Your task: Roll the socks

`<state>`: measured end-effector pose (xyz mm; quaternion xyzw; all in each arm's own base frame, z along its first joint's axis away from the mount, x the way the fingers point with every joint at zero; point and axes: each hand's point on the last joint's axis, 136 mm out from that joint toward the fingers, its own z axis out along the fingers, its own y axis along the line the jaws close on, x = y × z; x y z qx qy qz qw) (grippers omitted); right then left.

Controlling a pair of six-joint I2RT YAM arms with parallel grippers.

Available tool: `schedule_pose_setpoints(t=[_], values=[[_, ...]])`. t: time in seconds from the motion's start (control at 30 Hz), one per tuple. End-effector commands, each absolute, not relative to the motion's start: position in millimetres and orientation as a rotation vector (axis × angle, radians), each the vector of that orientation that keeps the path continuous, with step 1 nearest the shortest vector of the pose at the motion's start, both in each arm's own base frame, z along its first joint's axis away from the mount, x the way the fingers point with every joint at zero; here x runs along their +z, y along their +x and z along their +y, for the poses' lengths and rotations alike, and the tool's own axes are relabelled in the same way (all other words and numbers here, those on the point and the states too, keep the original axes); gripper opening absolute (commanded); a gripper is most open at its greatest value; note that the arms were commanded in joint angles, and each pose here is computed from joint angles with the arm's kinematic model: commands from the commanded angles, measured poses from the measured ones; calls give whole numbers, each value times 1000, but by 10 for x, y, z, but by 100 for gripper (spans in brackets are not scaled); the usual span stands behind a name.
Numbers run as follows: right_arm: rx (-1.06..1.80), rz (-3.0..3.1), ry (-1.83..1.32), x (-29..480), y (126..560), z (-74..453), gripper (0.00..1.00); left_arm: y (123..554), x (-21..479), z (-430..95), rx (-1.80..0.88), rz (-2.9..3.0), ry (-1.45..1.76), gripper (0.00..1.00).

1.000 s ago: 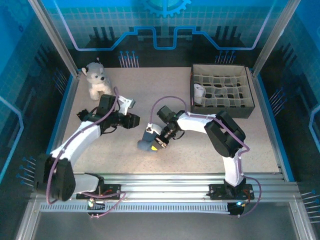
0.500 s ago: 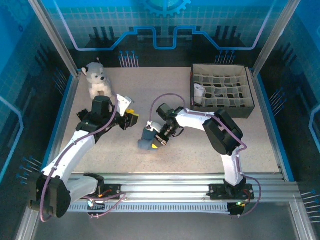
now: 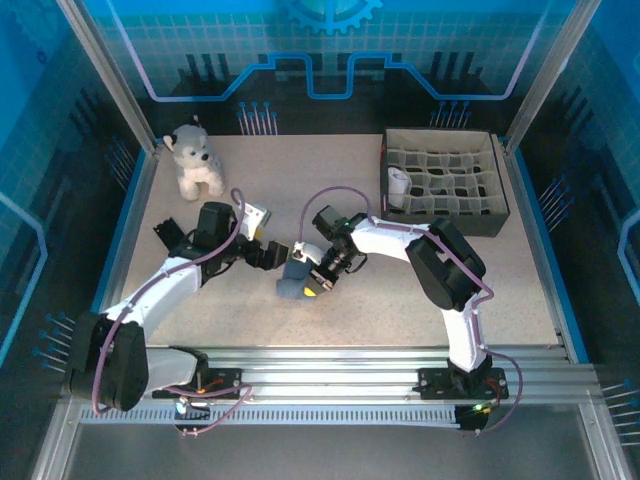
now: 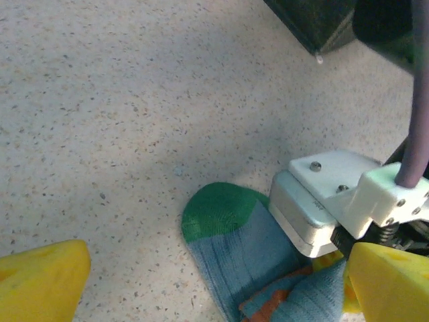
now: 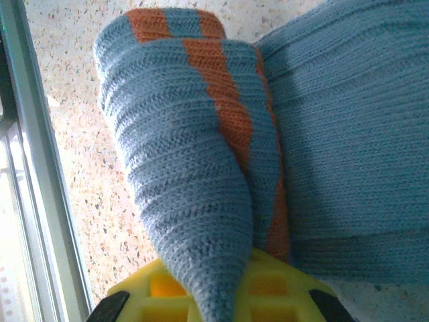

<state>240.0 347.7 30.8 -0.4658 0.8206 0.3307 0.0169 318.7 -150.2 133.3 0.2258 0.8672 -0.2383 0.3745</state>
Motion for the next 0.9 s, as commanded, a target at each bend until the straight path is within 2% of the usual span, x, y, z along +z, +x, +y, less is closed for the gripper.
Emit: schedule_pose_setpoints(t=[0.0, 0.07, 0.17, 0.4, 0.53, 0.67, 0.77, 0.87], values=[[789, 2731, -1426, -105, 2486, 3145, 0, 2972, 1339, -1775, -614, 2051, 869, 99], [792, 2742, -1419, -114, 2496, 3136, 0, 2739, 1278, -1903, -585, 1924, 1080, 92], [798, 2771, -1393, -117, 2504, 3108, 0, 2545, 1172, -1996, -478, 1815, 1256, 75], [809, 2798, -1361, -129, 2500, 3063, 0, 2719, 1269, -1884, -333, 1935, 1096, 56], [812, 2810, -1352, -148, 2492, 3049, 0, 2911, 1485, -1687, -335, 2132, 632, 55], [825, 2825, -1350, -173, 2462, 3025, 0, 2823, 1332, -1547, -421, 2385, 229, 52], [829, 2836, -1370, -181, 2439, 3007, 0, 2637, 1081, -1549, -508, 2507, 75, 57], [838, 2844, -1368, -170, 2449, 2998, 0, 2447, 907, -1610, -607, 2567, 59, 66]])
